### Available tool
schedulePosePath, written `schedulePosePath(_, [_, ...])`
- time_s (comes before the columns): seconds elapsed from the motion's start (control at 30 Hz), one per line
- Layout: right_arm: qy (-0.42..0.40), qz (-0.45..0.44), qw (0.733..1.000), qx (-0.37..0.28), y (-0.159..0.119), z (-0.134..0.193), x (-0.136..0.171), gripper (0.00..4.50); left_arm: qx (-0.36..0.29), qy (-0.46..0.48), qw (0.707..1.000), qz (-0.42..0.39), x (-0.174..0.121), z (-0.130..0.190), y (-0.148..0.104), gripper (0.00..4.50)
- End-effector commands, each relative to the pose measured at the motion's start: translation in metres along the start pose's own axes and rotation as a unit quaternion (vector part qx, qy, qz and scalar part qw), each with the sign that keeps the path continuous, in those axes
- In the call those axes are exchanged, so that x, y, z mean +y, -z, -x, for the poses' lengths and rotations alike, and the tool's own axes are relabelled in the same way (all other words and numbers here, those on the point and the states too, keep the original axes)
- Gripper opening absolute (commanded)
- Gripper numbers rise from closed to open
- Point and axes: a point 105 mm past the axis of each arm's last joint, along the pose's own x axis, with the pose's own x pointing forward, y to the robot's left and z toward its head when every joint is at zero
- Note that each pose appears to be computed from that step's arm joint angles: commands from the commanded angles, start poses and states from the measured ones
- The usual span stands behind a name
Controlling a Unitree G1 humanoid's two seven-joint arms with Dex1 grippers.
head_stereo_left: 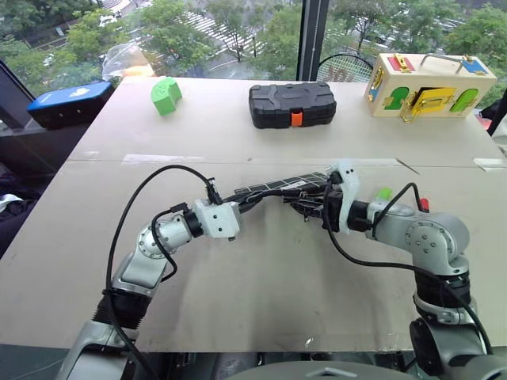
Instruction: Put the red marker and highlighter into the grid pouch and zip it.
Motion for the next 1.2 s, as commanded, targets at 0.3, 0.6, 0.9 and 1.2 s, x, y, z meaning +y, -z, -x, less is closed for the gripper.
schedulePosePath(0.3, [-0.094,0.068,0.993,0.026,-0.013,-0.02,0.039,0.06,-0.022,0.018,1.0,-0.013,-0.004,-0.018,-0.009,0.0])
schedulePosePath(0.6, [-0.111,0.104,0.987,0.057,-0.006,-0.029,0.046,0.06,-0.023,0.005,1.0,-0.012,-0.001,-0.032,-0.014,0.0])
schedulePosePath(0.9, [-0.047,0.172,0.984,-0.008,-0.021,-0.01,0.024,2.59,-0.029,-0.011,0.999,0.019,0.004,-0.029,-0.015,0.0])
schedulePosePath(1.2, [0.0,0.133,0.989,-0.062,-0.03,0.06,0.002,0.84,-0.031,-0.019,0.999,0.033,0.007,-0.026,-0.014,0.0])
